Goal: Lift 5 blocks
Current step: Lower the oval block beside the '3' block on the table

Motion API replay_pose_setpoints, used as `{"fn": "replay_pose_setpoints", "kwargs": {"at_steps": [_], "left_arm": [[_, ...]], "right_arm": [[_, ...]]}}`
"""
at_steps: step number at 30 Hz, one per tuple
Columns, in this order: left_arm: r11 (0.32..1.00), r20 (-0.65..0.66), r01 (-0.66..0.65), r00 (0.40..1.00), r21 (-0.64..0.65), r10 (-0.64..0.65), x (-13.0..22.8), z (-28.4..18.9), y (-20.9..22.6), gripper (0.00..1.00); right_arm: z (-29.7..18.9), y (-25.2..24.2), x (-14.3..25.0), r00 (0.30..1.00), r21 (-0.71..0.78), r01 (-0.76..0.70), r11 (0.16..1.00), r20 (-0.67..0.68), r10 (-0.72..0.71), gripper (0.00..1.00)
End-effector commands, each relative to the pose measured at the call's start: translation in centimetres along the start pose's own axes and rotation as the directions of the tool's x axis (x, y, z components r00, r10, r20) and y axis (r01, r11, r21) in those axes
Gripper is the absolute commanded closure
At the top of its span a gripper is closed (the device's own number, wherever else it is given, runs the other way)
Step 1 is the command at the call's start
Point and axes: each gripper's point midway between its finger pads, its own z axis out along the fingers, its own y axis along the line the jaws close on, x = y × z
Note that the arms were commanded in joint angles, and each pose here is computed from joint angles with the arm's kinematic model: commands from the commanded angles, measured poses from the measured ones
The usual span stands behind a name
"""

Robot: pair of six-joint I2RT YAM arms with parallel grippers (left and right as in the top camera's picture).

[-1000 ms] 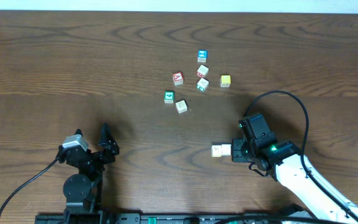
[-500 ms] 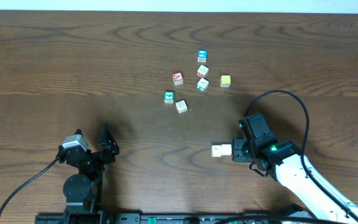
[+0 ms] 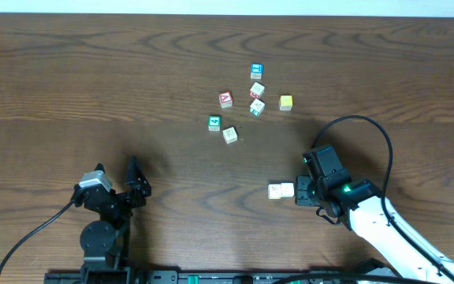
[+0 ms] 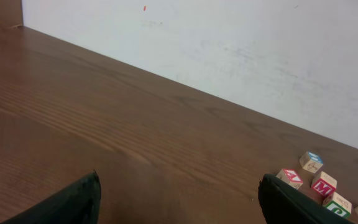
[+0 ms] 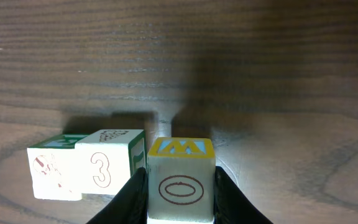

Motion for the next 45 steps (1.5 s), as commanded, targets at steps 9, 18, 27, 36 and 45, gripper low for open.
{"fn": "replay_pose_setpoints", "kwargs": {"at_steps": [9, 18, 27, 36, 45], "left_arm": [[0.999, -0.051, -0.013, 0.999, -0.038, 0.011, 1.6, 0.1, 0.9, 0.19], [0.999, -0.051, -0.013, 0.999, -0.038, 0.011, 1.6, 0.1, 0.9, 0.18], [0.999, -0.051, -0.013, 0.999, -0.038, 0.011, 1.6, 0.1, 0.9, 0.19], [0.999, -0.051, -0.013, 0.999, -0.038, 0.011, 1.6, 0.1, 0.9, 0.19], [0.999, -0.051, -0.013, 0.999, -0.038, 0.011, 1.6, 0.1, 1.0, 0.19]], "right_arm": [[0.8, -0.1, 0.0, 1.000, 0.011, -0.026, 1.000, 0.012, 0.026, 0.78], [2.1, -0.2, 0.5, 0.999, 0.025, -0.028, 0.999, -0.028, 0.029, 0.80], [2.2, -0.2, 0.6, 0.999, 0.024, -0.038, 0.999, -0.030, 0.039, 0.67], [2.2, -0.1, 0.3, 0.999, 0.021, -0.039, 0.999, -0.019, 0.039, 0.64], [2.2, 0.0, -0.3, 0.999, 0.021, -0.040, 0.999, 0.006, 0.039, 0.62]]}}
